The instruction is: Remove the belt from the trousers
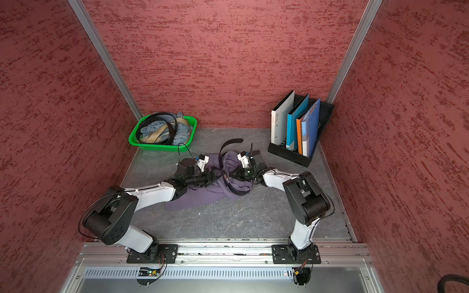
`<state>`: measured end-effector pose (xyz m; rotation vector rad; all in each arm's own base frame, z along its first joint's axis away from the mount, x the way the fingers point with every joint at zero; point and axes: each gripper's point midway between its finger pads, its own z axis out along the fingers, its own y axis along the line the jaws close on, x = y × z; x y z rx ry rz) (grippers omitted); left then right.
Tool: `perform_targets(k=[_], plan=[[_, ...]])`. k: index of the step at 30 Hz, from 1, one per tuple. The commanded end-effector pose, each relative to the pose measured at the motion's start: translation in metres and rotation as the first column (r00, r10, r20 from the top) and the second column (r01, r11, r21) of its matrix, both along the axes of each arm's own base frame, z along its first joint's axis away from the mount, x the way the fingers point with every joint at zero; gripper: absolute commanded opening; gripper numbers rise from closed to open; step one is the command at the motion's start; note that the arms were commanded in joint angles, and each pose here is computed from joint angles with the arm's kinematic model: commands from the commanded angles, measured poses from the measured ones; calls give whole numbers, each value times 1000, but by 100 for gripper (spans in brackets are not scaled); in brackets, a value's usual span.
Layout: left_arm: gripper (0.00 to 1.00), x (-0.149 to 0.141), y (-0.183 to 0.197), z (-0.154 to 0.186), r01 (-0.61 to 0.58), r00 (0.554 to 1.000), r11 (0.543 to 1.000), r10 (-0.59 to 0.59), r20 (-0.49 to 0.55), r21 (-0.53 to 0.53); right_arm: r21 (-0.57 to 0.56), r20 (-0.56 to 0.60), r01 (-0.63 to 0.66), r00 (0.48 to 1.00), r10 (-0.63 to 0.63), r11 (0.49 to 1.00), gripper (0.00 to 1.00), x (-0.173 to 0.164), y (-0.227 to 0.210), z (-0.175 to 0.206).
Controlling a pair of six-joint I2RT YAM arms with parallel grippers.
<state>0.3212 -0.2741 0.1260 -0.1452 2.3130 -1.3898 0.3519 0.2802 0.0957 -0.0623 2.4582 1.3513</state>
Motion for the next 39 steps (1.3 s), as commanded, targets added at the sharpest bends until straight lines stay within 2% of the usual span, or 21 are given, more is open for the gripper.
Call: perform_targets(k=[1,7,14,19,21,25,29,34,37,39], plan=[[90,2,-8,11,33,999,999,-32,29,-35,139,44,36,998,-43,990,0,15,-6,33],[90,6,-20,20,75,995,992,-68,70,-103,292,13,55,998,-61,955,0,25,-7,48],[90,17,-36,9,93,995,984,-88,39,-149,393,-6,63,998,-66,918,0,30,-2,63],[88,23,-36,-1,75,997,980,-72,20,-182,362,-12,73,997,-74,929,0,28,-4,57],[84,24,-35,-3,69,998,980,-67,22,-185,346,-17,77,997,-76,935,0,26,-6,52],[68,24,-36,-2,72,997,979,-68,30,-192,323,-20,83,997,-80,943,0,24,-8,48],[63,25,-34,1,71,997,980,-64,44,-188,257,-33,102,995,-97,961,0,23,-13,35],[55,28,-33,-4,65,997,979,-57,45,-193,263,-46,104,994,-95,959,0,21,-13,31],[54,31,-33,-6,62,997,977,-54,47,-206,262,-43,102,995,-94,960,0,21,-13,32],[57,34,-29,-8,48,998,978,-39,45,-205,259,-41,100,995,-92,961,0,21,-13,33]])
